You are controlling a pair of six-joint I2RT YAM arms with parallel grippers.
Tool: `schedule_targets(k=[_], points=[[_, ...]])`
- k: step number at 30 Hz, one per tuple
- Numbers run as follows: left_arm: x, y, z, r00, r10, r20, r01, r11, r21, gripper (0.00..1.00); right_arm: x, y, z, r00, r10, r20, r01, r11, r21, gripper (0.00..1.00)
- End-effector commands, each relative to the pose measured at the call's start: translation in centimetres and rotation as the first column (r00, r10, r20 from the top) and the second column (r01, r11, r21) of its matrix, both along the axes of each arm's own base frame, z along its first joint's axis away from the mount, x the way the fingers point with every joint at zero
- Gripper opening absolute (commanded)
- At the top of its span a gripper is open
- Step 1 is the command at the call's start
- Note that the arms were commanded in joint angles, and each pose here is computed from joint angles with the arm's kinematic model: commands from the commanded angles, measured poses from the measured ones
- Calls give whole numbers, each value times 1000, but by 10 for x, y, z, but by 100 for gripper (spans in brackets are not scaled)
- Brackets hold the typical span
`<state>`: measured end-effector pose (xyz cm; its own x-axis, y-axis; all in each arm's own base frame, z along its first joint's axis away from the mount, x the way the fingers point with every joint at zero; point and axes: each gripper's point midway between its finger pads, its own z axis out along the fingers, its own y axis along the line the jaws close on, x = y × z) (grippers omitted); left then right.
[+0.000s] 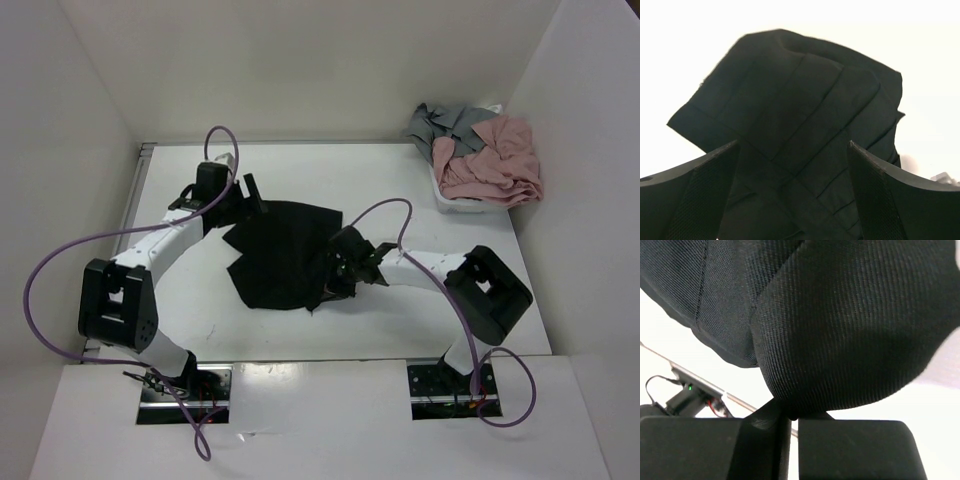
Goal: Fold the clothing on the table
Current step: Flatten the skirt out
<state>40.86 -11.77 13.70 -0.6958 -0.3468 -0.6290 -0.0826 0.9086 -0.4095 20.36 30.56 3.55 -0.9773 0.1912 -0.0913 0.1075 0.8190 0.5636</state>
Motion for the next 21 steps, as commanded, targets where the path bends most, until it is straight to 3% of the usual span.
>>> schedule_targets(k=[1, 6, 12, 21], points=[[-2, -6, -7, 999, -52, 11, 52, 999, -17, 92, 35, 1, 29, 986, -55, 155, 57, 998, -7, 0], [-20, -29, -17, 995, -101, 24, 103, 990, -96, 94, 77, -70, 43, 967, -196, 164, 199, 980, 1, 0], [-14, -37, -21, 994, -94, 55, 101, 987, -124, 97, 105, -124, 35, 942, -308, 131, 312, 950, -14, 0], [-8, -37, -30, 994, -90, 54, 96, 990, -100, 94, 146, -145, 17, 923, -376, 79, 375, 927, 30, 0]])
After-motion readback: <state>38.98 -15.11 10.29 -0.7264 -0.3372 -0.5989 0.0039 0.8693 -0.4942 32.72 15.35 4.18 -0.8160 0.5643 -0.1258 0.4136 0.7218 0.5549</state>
